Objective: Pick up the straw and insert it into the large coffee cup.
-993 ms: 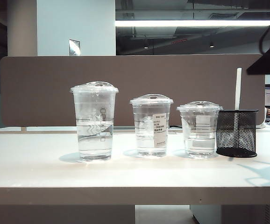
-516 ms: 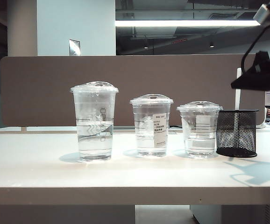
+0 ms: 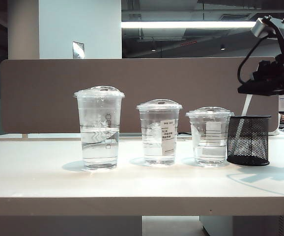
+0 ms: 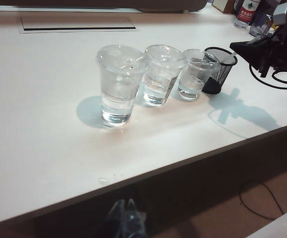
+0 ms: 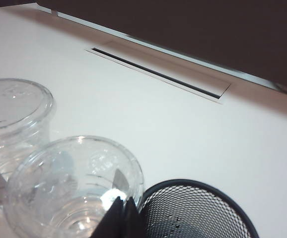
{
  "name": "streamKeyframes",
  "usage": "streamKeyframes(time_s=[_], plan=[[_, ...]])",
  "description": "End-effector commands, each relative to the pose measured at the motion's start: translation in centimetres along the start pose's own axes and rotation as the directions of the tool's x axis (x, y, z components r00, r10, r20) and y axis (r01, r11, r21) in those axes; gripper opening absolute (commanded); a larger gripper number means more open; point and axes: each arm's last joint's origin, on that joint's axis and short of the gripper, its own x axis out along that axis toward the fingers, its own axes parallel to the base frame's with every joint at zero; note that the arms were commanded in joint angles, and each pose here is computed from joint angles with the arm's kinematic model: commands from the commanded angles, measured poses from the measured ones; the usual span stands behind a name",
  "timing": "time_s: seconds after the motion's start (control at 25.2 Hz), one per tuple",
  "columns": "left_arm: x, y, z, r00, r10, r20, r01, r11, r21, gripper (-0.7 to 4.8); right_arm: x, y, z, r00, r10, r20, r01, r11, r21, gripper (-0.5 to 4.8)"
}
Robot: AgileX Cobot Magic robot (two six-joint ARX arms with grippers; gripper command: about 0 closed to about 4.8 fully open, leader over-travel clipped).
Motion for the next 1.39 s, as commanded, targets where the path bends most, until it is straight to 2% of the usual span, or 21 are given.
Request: streamKeyframes(time_s=[0.04, 0.12, 0.24, 0.48, 0.52, 0.56, 0.64, 0.75, 0.91, 1.03, 1.11, 1.23, 1.39], plan=[[0.0, 0.0, 0.1, 1.0, -0.002, 0.009, 0.002, 1.0, 0.003, -0.04, 0.2, -0.2, 1.0, 0.999, -0.003, 0.037, 0.004, 1.0, -0.015, -0.06], [0.0, 0.0, 0.1, 1.0, -0.002, 0.008, 0.002, 1.0, 0.002, -0.04, 0.1, -0.6, 2.6, 0.996, -0.014, 0.084, 0.017, 0.999, -0.039, -0.06], [0.0, 0.0, 0.1, 1.0, -0.002, 0.008, 0.002, 0.999, -0.042, -0.04, -0.7, -1.0, 6.2, 0.986, -0.027, 0.167, 0.041, 0.996, -0.078, -0.06], [0.0, 0.0, 0.2, 1.0, 0.009, 0.016, -0.009, 0.999, -0.031, -0.04, -3.5, -0.7, 13.0, 0.965, -0.019, 0.26, 0.053, 0.991, -0.122, -0.06], [0.0, 0.0, 0.3, 1.0, 0.009, 0.028, -0.008, 1.0, -0.026, -0.04, -4.6, 0.0, 15.6, 0.952, 0.008, 0.305, 0.033, 0.991, -0.127, -0.06], [0.0, 0.0, 0.4, 0.999, 0.008, 0.036, -0.007, 1.0, -0.022, -0.04, -5.0, 0.4, 16.7, 0.948, 0.023, 0.318, 0.017, 0.992, -0.122, -0.06], [0.0, 0.0, 0.7, 0.998, 0.006, 0.067, -0.006, 1.0, -0.008, -0.04, -5.1, 3.0, 20.8, 0.942, 0.146, 0.304, -0.129, 0.989, -0.077, -0.06], [0.0, 0.0, 1.1, 0.995, 0.004, 0.099, -0.004, 1.0, 0.006, -0.04, -3.3, 5.8, 23.1, 0.93, 0.256, 0.264, -0.246, 0.967, -0.072, -0.06], [0.0, 0.0, 1.0, 0.995, 0.003, 0.096, -0.003, 1.0, 0.005, -0.04, 0.0, 8.8, 22.9, 0.919, 0.339, 0.201, -0.335, 0.941, -0.056, -0.06], [0.0, 0.0, 1.0, 0.995, 0.004, 0.097, -0.004, 1.0, 0.005, -0.04, 3.1, 11.5, 20.9, 0.9, 0.424, 0.105, -0.423, 0.906, -0.032, -0.06], [0.0, 0.0, 1.0, 0.995, 0.002, 0.097, -0.003, 1.0, 0.005, -0.04, 3.9, 12.4, 20.3, 0.89, 0.448, 0.082, -0.448, 0.894, -0.027, -0.06], [0.0, -0.1, 1.0, 0.995, 0.0, 0.097, 0.0, 1.0, 0.005, -0.04, 4.4, 13.5, 19.9, 0.881, 0.469, 0.061, -0.469, 0.883, -0.025, -0.06], [0.0, -0.1, 1.0, 0.995, 0.0, 0.097, -0.001, 1.0, 0.006, -0.04, 4.4, 14.4, 19.5, 0.897, 0.442, 0.013, -0.441, 0.897, -0.018, -0.06]])
